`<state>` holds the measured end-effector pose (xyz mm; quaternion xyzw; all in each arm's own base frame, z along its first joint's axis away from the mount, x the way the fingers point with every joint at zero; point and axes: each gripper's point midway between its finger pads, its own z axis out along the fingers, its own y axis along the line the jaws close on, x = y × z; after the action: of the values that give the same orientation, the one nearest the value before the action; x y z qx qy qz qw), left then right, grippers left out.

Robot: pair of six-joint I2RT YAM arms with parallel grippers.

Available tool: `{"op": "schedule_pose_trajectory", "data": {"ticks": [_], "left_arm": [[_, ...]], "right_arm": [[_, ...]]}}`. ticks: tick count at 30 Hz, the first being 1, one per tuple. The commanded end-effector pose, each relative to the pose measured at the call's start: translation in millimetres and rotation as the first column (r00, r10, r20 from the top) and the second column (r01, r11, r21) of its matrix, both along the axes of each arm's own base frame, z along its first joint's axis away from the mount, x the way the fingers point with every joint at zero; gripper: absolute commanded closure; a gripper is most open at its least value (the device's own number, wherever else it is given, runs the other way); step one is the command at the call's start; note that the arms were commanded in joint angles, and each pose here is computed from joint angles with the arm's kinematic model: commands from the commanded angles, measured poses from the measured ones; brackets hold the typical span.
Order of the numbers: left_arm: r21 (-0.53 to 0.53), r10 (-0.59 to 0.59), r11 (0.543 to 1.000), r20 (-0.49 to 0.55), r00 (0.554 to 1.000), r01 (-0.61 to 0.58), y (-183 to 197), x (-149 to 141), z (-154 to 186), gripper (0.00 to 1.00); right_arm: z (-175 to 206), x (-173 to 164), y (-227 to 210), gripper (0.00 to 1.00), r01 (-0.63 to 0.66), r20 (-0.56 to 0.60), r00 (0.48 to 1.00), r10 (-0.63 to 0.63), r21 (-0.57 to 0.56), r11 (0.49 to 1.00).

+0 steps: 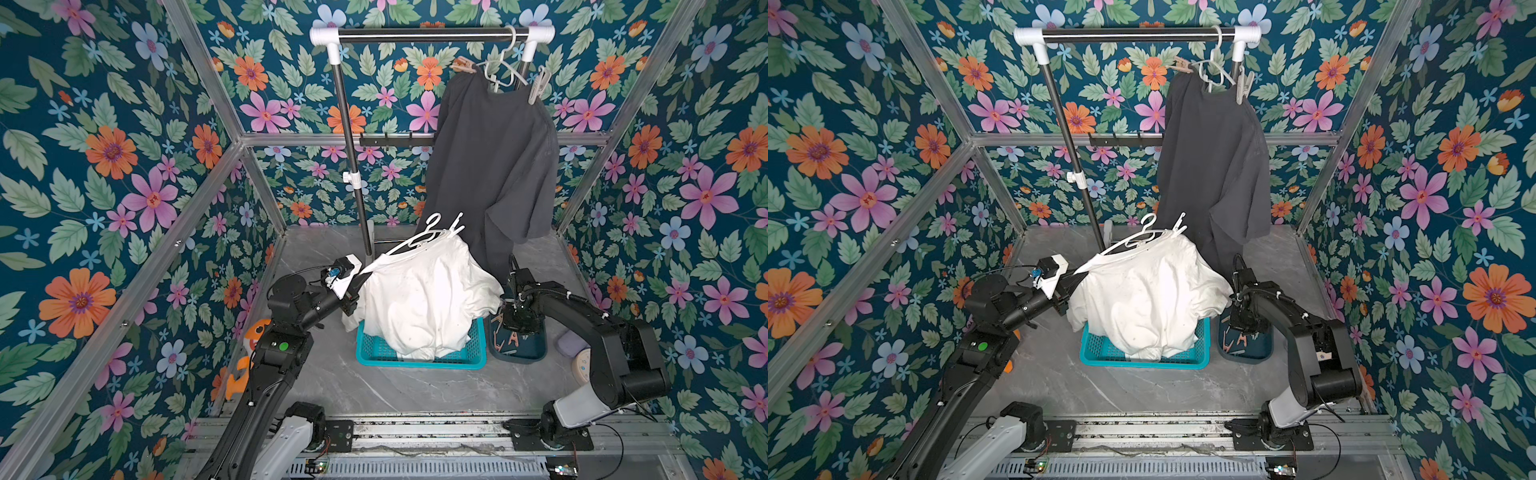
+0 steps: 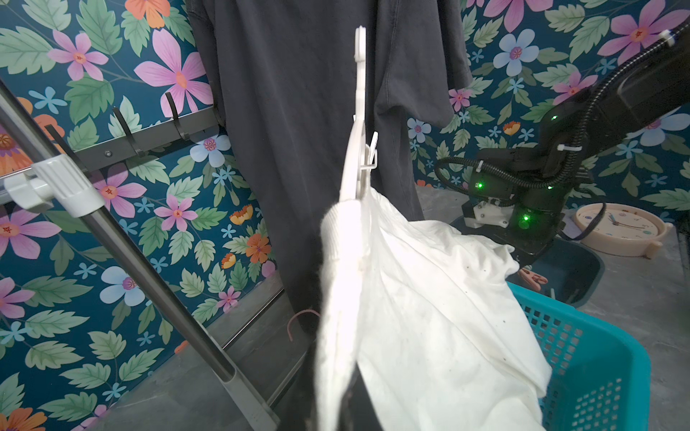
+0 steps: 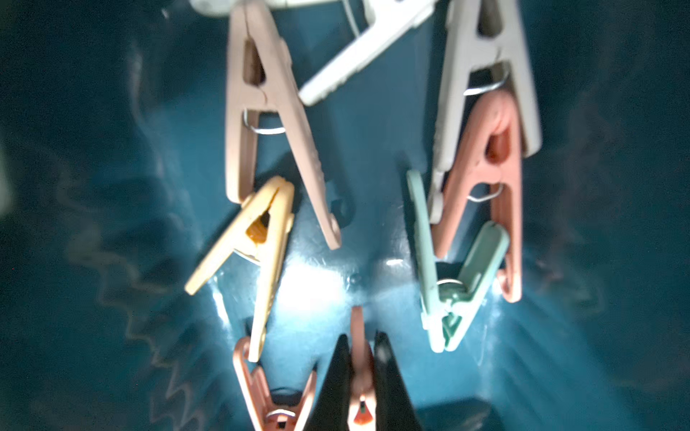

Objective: Use clothespins to secure the t-shirt on both sides of the hanger
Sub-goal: Open the clothespin.

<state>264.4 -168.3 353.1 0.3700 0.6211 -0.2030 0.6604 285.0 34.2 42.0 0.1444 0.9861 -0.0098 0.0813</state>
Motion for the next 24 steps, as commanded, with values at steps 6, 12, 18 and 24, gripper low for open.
{"op": "schedule_pose_trajectory", "data": {"ticks": [6, 12, 18, 24], "left_arm": [[-0.023, -0.009, 1.000, 0.045, 0.999, 0.010, -1.9, 2.2, 12.2, 1.00], [-0.043, -0.026, 0.999, 0.016, 1.000, 0.027, -5.2, 4.5, 11.8, 1.00], [-0.061, -0.055, 0.997, -0.027, 0.998, 0.054, -10.0, 5.3, 12.1, 1.00], [-0.065, -0.074, 0.995, -0.046, 0.996, 0.071, -12.6, 3.1, 11.4, 1.00]], "right_arm": [[18.1, 7.1, -6.8, 0.99, -0.008, 0.091, 0.996, 0.011, -0.035, 0.999], [61.5, 21.1, -7.7, 1.00, -0.052, 0.263, 0.963, 0.063, -0.048, 0.997], [111.5, 40.7, 0.6, 1.00, -0.089, 0.436, 0.896, 0.090, -0.023, 0.996], [158.5, 52.6, 18.0, 1.00, -0.164, 0.564, 0.817, 0.118, 0.031, 0.986]]}}
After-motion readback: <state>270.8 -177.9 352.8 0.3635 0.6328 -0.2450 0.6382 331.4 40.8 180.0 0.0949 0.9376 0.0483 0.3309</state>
